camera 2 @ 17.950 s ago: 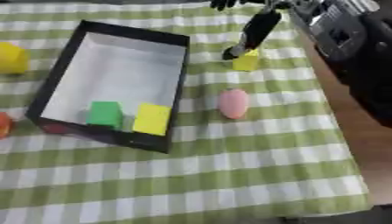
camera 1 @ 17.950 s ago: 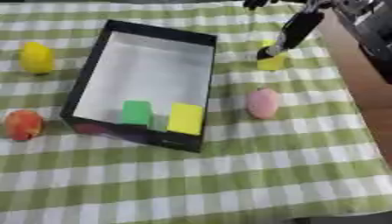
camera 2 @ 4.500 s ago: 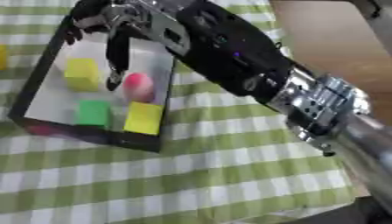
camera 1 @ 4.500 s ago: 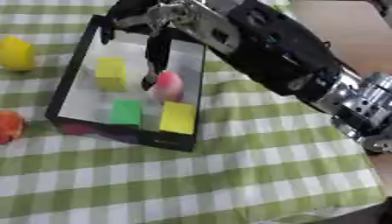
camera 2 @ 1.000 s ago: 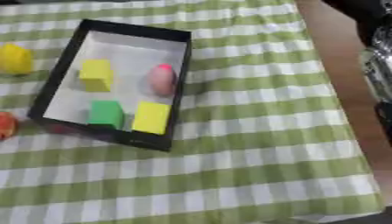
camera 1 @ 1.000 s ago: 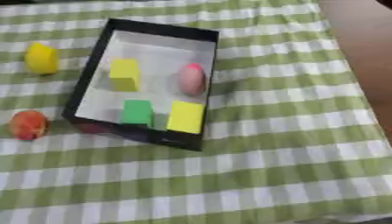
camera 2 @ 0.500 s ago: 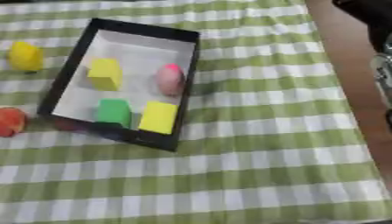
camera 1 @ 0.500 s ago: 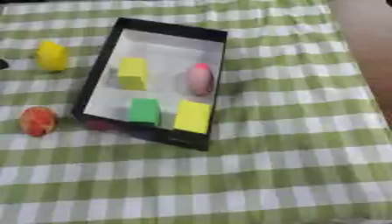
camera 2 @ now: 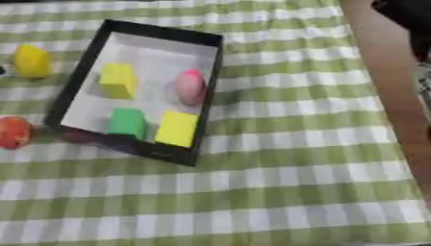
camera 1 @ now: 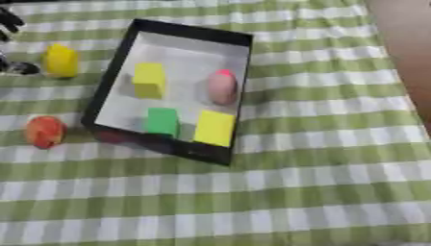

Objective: Pick up objects on the table and place them in the box.

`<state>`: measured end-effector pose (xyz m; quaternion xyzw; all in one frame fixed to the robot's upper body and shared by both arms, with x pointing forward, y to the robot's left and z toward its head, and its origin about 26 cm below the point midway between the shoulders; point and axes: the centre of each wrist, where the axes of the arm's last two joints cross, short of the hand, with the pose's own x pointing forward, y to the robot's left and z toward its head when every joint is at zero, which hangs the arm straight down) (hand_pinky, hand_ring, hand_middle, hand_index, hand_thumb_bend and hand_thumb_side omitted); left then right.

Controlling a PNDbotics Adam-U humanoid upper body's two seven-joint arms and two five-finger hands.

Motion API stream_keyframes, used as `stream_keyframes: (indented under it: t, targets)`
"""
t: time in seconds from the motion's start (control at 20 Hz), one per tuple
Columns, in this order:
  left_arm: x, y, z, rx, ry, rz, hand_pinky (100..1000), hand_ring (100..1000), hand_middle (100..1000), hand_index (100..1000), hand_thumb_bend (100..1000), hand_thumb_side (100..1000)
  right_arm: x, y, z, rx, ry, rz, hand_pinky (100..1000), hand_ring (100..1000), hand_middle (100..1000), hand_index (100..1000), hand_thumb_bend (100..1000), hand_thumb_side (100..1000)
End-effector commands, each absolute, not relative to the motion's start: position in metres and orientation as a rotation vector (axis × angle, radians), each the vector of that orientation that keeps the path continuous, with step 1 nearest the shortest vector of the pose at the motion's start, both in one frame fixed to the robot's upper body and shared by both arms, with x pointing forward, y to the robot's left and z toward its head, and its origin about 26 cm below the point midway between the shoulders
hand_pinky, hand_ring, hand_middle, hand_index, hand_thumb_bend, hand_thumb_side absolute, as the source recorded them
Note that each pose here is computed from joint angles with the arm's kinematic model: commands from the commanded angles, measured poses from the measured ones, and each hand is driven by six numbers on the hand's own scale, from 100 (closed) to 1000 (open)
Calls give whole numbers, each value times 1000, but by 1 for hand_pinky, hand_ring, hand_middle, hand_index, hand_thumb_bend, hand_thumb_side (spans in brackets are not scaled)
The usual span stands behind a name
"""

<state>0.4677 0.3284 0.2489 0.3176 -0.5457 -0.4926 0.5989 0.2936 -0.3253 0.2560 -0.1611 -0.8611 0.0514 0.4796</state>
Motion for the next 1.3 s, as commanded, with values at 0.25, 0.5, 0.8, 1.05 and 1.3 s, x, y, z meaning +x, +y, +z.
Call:
stream_keyframes:
  t: [0.25, 0.5, 0.8, 1.05, 1.3]
  targets:
    - [479, 321, 244, 769, -1272, -1123, 792, 746, 744, 846, 622, 100, 291, -322, 265, -379, -2124, 129, 912, 798, 680, 773, 382, 298]
    - [486, 311, 231, 793, -1271, -1122, 778, 739, 736, 857, 595, 100, 292, -320, 265, -364, -2122, 130, 912, 797, 679, 772, 384, 299]
    - [489, 306, 224, 884, -1284, -1095, 710, 679, 654, 777, 397, 100, 292, -319, 264, -359, -2113, 123, 912, 795, 678, 773, 382, 301]
    - [490, 302, 221, 1002, -1322, -1062, 618, 572, 525, 625, 157, 100, 293, -318, 264, -339, -2108, 124, 916, 797, 681, 774, 367, 308]
    - [484, 297, 243, 1024, -1395, -1114, 627, 576, 519, 614, 142, 100, 292, -319, 264, -342, -2109, 128, 918, 798, 682, 775, 361, 309]
